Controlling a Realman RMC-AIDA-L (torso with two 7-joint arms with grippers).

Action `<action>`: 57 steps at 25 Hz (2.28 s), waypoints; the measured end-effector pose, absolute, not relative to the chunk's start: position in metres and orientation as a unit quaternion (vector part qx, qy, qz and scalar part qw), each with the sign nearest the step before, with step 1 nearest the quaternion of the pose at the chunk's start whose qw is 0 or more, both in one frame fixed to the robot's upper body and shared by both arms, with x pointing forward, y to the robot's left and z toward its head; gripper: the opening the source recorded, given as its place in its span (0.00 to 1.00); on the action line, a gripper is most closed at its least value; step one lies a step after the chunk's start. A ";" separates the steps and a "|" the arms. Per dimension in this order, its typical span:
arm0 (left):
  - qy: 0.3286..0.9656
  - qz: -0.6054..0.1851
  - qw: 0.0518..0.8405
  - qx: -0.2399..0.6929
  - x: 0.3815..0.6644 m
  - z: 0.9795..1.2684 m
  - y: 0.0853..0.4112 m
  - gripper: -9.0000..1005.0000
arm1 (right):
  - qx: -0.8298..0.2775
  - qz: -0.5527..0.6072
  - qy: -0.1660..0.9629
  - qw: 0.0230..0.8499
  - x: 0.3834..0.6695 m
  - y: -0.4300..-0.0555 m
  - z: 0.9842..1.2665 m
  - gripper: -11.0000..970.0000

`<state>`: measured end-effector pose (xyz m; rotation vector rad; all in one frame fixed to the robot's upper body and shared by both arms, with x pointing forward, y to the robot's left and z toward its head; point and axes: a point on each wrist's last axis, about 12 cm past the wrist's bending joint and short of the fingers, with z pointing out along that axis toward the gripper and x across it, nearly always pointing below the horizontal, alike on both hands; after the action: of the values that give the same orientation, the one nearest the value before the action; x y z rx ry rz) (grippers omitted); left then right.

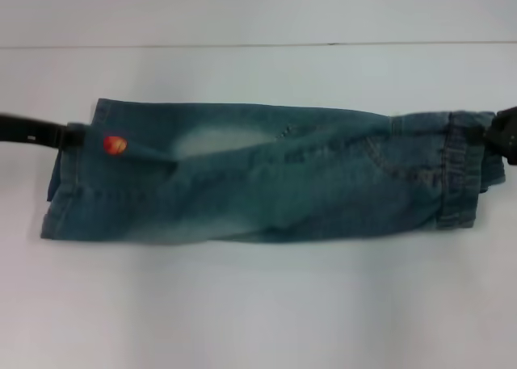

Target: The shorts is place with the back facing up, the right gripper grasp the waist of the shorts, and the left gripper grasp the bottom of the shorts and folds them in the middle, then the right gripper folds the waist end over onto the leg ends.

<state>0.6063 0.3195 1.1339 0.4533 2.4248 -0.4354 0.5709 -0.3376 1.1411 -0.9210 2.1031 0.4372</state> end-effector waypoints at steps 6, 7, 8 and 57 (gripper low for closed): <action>0.910 -0.157 0.345 0.169 0.613 1.130 0.315 0.11 | -0.349 0.161 0.829 0.407 0.576 -0.338 1.139 0.08; 0.909 -0.154 0.349 0.168 0.614 1.129 0.314 0.11 | -0.345 0.158 0.830 0.408 0.577 -0.338 1.138 0.08; 0.908 -0.154 0.352 0.167 0.615 1.129 0.314 0.11 | -0.341 0.155 0.832 0.410 0.578 -0.339 1.137 0.08; 0.901 -0.108 0.397 0.136 0.648 1.117 0.283 0.55 | -0.300 0.116 0.855 0.407 0.601 -0.338 1.110 0.58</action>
<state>0.6477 0.2831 1.1172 0.3443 2.2839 -0.2741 0.6013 -0.3376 1.1100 -0.7551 2.1551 0.2928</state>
